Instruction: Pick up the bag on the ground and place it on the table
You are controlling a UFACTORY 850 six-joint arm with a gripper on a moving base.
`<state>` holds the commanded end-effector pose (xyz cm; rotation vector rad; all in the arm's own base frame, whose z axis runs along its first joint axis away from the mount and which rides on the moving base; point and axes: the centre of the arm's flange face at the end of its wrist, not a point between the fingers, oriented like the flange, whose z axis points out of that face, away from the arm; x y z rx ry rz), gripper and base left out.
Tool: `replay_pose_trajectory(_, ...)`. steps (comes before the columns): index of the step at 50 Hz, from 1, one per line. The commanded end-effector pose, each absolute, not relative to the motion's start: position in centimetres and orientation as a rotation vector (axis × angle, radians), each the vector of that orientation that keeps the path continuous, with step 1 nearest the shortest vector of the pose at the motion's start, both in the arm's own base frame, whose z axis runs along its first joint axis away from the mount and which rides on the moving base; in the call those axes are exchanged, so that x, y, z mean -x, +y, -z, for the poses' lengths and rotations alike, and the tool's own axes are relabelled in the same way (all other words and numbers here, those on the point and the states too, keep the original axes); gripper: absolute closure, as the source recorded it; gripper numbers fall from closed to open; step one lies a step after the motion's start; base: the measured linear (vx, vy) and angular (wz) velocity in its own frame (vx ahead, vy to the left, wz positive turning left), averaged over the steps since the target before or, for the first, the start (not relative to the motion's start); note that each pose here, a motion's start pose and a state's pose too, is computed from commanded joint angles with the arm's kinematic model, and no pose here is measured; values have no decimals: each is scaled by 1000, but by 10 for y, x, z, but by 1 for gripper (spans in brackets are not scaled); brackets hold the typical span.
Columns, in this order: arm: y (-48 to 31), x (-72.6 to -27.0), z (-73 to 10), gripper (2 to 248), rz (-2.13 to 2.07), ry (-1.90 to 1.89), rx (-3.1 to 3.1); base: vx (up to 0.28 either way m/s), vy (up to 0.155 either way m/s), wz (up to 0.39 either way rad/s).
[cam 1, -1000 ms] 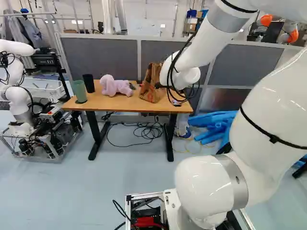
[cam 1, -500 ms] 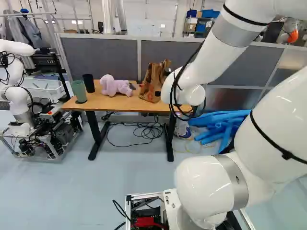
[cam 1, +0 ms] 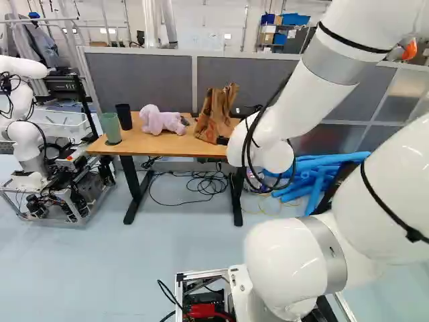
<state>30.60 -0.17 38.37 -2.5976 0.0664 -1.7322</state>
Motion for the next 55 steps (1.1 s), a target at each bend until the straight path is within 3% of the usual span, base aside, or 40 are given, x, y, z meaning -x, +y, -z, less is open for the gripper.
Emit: replay_pose_trajectory(55,0,-270,-366,3,1824,0,2558,0,0,0)
